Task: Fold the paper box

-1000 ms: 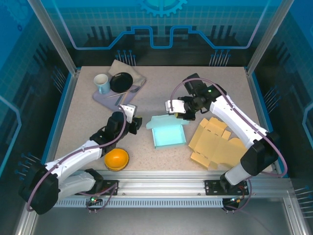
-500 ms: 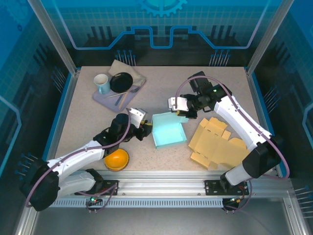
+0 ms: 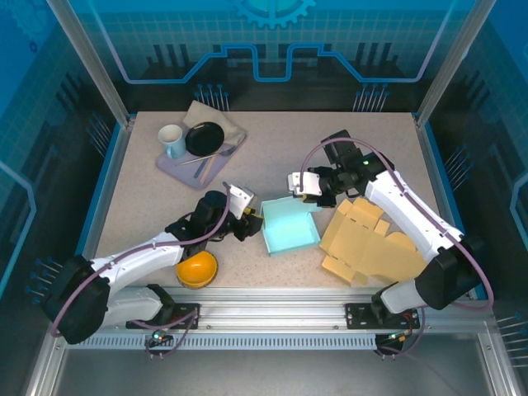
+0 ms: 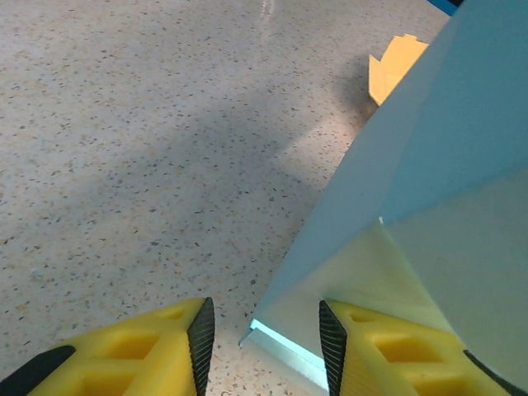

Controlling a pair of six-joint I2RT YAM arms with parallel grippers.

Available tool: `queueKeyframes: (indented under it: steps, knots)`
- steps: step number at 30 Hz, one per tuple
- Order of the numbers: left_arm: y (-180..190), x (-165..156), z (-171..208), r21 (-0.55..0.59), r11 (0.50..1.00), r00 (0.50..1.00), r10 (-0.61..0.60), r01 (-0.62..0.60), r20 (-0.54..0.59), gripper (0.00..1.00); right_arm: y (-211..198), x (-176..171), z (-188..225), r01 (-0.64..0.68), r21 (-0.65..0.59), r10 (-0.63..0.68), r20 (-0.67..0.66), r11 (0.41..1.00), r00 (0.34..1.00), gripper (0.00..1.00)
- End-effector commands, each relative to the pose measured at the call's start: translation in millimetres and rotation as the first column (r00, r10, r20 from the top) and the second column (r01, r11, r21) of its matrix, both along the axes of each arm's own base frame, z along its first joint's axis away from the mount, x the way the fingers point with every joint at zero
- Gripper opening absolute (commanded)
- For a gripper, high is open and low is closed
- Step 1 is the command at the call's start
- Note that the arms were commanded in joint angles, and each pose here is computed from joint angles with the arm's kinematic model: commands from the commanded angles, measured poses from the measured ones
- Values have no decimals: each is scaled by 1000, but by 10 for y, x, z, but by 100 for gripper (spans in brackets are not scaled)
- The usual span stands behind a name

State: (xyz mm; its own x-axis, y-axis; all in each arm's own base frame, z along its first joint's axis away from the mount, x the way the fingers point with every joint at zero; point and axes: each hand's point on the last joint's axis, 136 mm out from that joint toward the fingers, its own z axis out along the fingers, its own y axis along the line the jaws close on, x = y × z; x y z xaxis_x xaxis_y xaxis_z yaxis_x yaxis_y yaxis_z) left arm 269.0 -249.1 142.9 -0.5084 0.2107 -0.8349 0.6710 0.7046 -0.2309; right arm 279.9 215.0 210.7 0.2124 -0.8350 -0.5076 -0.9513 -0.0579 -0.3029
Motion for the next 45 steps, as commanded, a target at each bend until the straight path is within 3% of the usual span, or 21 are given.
queueKeyframes:
  steps: [1,6,15,22,31,39,40,43,45]
  knots:
    - [-278,-206,413,-98,976,977,-185,196,106,44,202,-128,247,-105,169,102,24,980,994,0]
    - [-258,-330,528,-107,959,948,-234,261,215,48,204,-299,352,-222,221,207,92,950,974,0]
    - [-280,-319,419,-63,956,936,-267,288,230,67,136,-201,390,-234,166,196,217,958,956,0]
    - [-224,-320,532,-68,961,928,-239,268,285,68,53,-107,337,-212,118,172,282,970,944,0]
    - [-99,-304,551,8,972,912,-222,234,345,69,-119,112,457,-135,94,77,462,986,884,0]
    - [145,-133,696,43,996,890,-89,78,446,70,-148,8,518,-161,95,94,493,982,865,0]
    - [155,-121,693,50,996,890,-87,72,448,72,-149,3,509,-163,91,99,489,982,867,0]
    - [207,-105,701,78,996,881,-79,48,466,99,-188,47,473,-147,61,99,491,987,865,0]
    - [239,-118,751,78,996,869,-74,41,488,99,-222,94,440,-132,31,99,501,991,860,0]
